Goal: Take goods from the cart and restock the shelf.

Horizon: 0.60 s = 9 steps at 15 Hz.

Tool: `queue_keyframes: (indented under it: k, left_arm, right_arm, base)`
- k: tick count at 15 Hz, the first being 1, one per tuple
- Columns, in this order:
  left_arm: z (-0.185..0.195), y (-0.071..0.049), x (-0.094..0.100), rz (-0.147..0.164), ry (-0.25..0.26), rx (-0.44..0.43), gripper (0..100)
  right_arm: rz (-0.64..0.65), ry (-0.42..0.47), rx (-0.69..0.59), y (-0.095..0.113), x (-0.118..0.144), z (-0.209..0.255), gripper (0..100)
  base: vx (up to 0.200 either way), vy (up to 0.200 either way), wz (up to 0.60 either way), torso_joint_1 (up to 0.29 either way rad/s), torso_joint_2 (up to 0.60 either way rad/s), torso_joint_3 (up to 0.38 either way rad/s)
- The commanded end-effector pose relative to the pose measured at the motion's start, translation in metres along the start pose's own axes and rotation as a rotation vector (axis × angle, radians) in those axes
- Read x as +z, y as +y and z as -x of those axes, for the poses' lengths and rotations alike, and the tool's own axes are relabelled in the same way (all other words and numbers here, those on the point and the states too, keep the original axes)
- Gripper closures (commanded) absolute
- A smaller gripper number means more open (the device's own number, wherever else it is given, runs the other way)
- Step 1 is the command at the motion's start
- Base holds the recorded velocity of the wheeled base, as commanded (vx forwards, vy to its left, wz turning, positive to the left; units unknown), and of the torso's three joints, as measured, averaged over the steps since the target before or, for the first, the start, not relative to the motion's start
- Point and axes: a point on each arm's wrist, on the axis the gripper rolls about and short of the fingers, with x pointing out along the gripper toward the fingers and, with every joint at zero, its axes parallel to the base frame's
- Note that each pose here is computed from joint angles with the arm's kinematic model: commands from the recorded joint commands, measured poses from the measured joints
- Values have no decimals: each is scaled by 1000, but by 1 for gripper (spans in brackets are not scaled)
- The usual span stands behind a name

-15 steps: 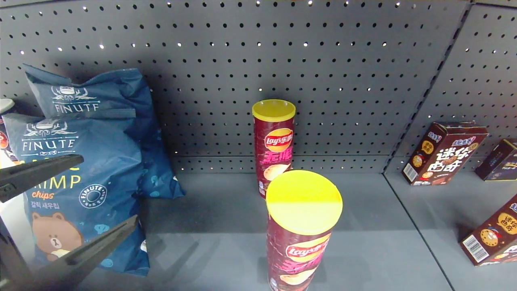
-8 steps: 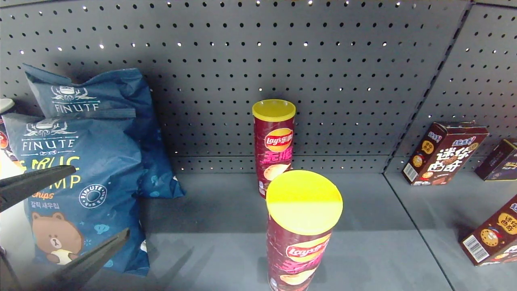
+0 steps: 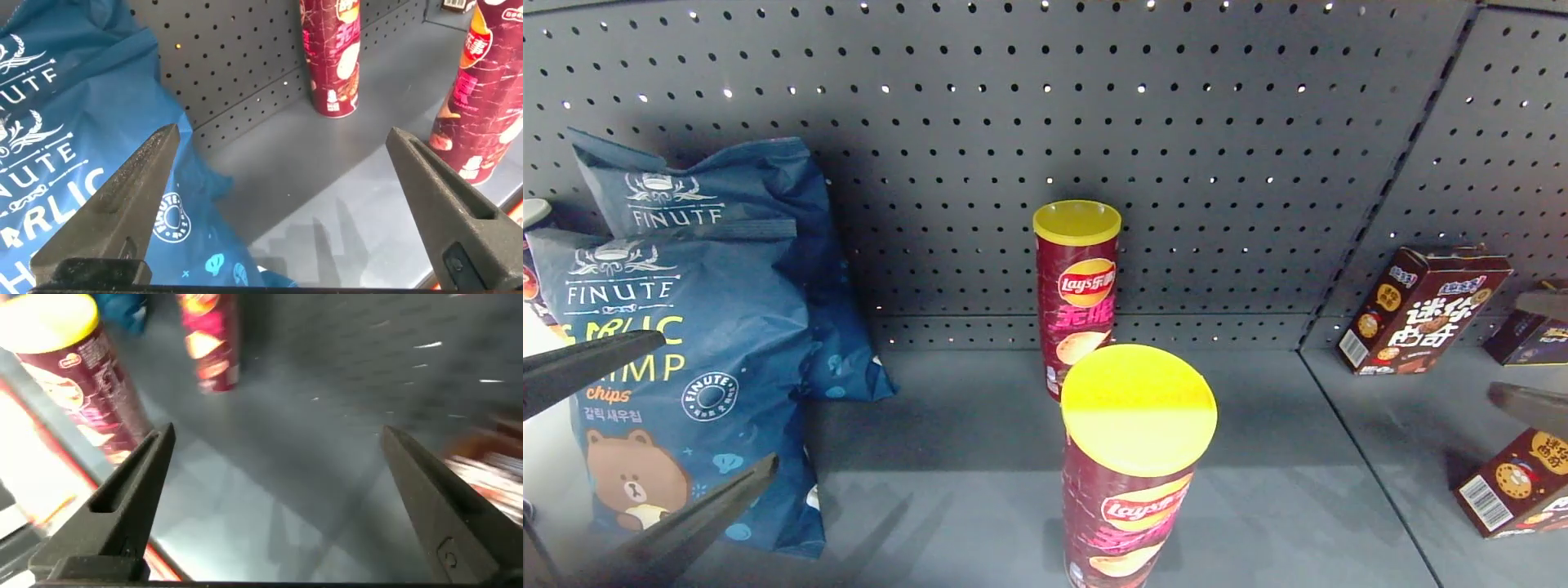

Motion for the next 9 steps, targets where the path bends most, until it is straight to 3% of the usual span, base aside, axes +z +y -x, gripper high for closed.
queue_keyframes:
  k: [1, 9]
  left_arm:
    - [-1, 0, -1, -1, 8, -1, 0]
    - [2, -1, -6, -1, 19, 10, 0]
  right_arm:
    - [-32, 54, 123, 14, -1, -55, 0]
    - [-36, 85, 182, 24, -9, -90, 0]
  base:
    - [0, 0, 0, 0, 0, 0]
    - [0, 0, 0, 0, 0, 0]
